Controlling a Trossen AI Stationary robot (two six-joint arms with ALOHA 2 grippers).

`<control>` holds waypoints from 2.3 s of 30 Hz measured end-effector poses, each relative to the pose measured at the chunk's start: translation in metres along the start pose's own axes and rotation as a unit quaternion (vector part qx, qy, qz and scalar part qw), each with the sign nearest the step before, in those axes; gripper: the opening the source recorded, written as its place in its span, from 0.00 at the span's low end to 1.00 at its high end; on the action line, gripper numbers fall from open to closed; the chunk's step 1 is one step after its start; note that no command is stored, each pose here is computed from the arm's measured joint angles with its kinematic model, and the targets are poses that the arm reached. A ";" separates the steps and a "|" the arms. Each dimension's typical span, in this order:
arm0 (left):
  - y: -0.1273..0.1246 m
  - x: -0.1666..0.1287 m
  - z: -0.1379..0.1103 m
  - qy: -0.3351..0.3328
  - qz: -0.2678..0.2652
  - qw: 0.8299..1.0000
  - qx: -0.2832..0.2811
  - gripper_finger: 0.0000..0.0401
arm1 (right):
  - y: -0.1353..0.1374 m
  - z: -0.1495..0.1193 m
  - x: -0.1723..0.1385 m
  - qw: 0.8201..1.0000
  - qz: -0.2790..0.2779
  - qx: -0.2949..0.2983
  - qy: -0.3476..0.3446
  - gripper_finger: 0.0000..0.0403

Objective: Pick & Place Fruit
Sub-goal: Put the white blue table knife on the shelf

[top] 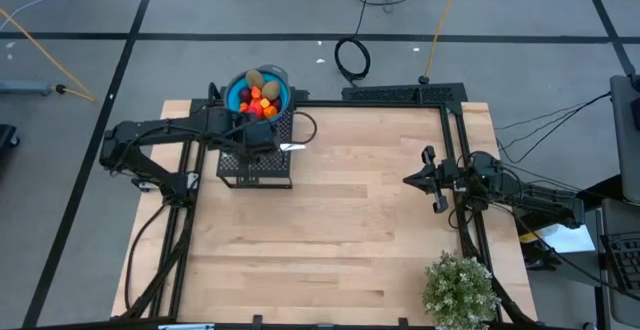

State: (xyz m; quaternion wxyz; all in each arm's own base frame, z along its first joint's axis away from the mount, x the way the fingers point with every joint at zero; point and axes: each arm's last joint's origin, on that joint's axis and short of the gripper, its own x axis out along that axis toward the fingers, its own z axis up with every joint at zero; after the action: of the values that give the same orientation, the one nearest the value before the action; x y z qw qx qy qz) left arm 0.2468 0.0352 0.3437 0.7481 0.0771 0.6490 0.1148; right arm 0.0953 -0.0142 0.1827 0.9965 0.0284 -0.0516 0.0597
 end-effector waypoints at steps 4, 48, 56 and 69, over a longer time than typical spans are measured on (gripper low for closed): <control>0.003 0.001 0.000 0.001 0.001 1.000 -0.009 0.09 | 0.000 -0.001 0.000 1.000 0.000 0.002 0.006 0.00; 0.015 0.074 -0.022 0.089 -0.028 0.995 0.028 0.09 | 0.000 -0.003 0.000 1.000 -0.001 0.002 0.014 0.00; 0.015 0.074 -0.022 0.093 -0.016 0.995 0.037 0.09 | 0.000 -0.003 0.000 1.000 -0.001 0.002 0.014 0.00; 0.015 0.073 -0.025 0.109 -0.019 0.993 0.040 0.12 | 0.000 -0.003 0.000 1.000 -0.001 0.002 0.014 0.00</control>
State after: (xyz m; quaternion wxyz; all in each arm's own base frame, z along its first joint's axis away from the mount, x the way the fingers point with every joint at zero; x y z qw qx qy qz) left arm 0.2303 0.0685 0.2744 0.6716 0.0816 0.7318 0.0824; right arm 0.0955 -0.0143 0.1799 0.9971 0.0294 -0.0377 0.0590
